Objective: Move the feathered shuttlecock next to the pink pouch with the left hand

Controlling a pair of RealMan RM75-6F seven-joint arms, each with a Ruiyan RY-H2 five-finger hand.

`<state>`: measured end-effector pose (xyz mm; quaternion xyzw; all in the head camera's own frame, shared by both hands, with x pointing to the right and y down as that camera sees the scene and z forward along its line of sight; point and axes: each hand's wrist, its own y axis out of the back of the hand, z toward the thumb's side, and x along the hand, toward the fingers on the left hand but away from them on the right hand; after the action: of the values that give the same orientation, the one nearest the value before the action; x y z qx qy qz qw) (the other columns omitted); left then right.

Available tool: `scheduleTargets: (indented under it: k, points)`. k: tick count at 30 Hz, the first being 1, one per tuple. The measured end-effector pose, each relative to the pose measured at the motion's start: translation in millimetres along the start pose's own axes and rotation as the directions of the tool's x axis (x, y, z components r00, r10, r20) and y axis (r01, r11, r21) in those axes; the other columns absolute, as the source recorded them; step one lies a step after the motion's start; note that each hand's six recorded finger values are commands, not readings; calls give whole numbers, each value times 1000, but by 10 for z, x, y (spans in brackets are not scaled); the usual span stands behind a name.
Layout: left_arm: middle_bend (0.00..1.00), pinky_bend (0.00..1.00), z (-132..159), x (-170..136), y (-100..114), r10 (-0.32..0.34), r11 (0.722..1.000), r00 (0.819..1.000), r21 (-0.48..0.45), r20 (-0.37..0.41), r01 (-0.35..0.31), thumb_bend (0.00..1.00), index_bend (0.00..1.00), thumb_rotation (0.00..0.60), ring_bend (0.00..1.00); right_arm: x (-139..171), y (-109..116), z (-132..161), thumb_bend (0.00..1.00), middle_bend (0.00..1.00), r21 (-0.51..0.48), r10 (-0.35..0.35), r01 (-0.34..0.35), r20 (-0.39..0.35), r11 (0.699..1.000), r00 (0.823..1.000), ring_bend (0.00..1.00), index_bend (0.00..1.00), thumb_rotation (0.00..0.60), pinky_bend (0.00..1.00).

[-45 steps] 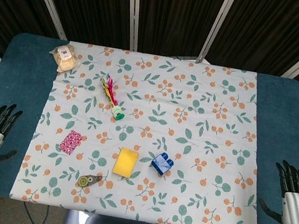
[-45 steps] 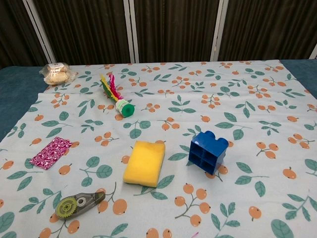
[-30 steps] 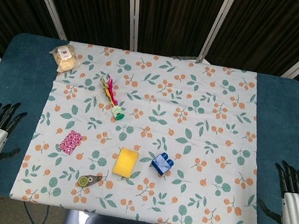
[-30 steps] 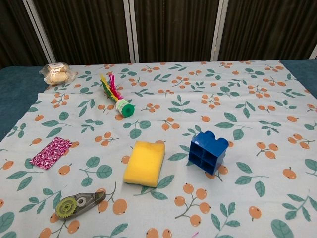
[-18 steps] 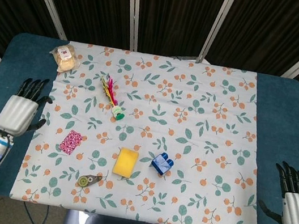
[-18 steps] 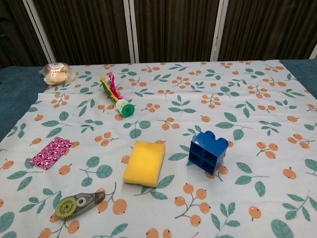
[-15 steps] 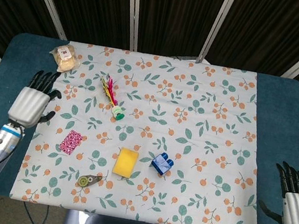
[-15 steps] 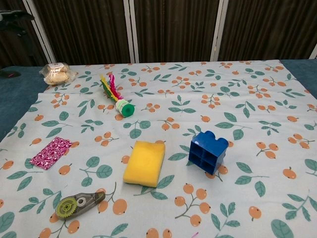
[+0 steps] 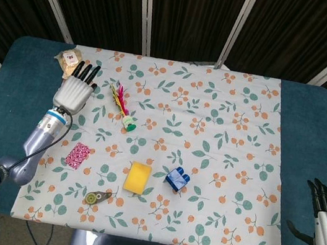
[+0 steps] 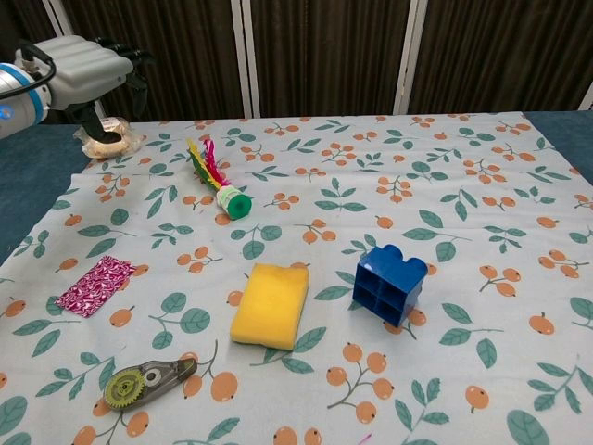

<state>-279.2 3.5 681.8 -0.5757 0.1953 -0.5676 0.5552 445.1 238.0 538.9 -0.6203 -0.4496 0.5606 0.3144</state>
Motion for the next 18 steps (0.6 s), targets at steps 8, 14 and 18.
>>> scheduleTargets:
  k: [8, 14, 18]
  points:
    - [0, 0, 180, 390, -91, -48, 997, 999, 61, 7, 47, 294, 433, 600, 0, 16, 15, -16, 99, 0, -19, 8, -8, 9, 1000, 1000, 0, 54, 600, 0]
    - [0, 0, 299, 594, -138, -86, 995, 996, 58, 7, 85, 297, 450, 600, 0, 10, 10, -16, 99, 0, -31, 15, -15, 11, 999, 1000, 0, 54, 600, 0]
    - [0, 0, 376, 695, -166, -101, 993, 995, 57, 1, 101, 296, 452, 600, 0, 2, 11, -19, 100, 0, -42, 19, -18, 13, 999, 1000, 0, 55, 600, 0]
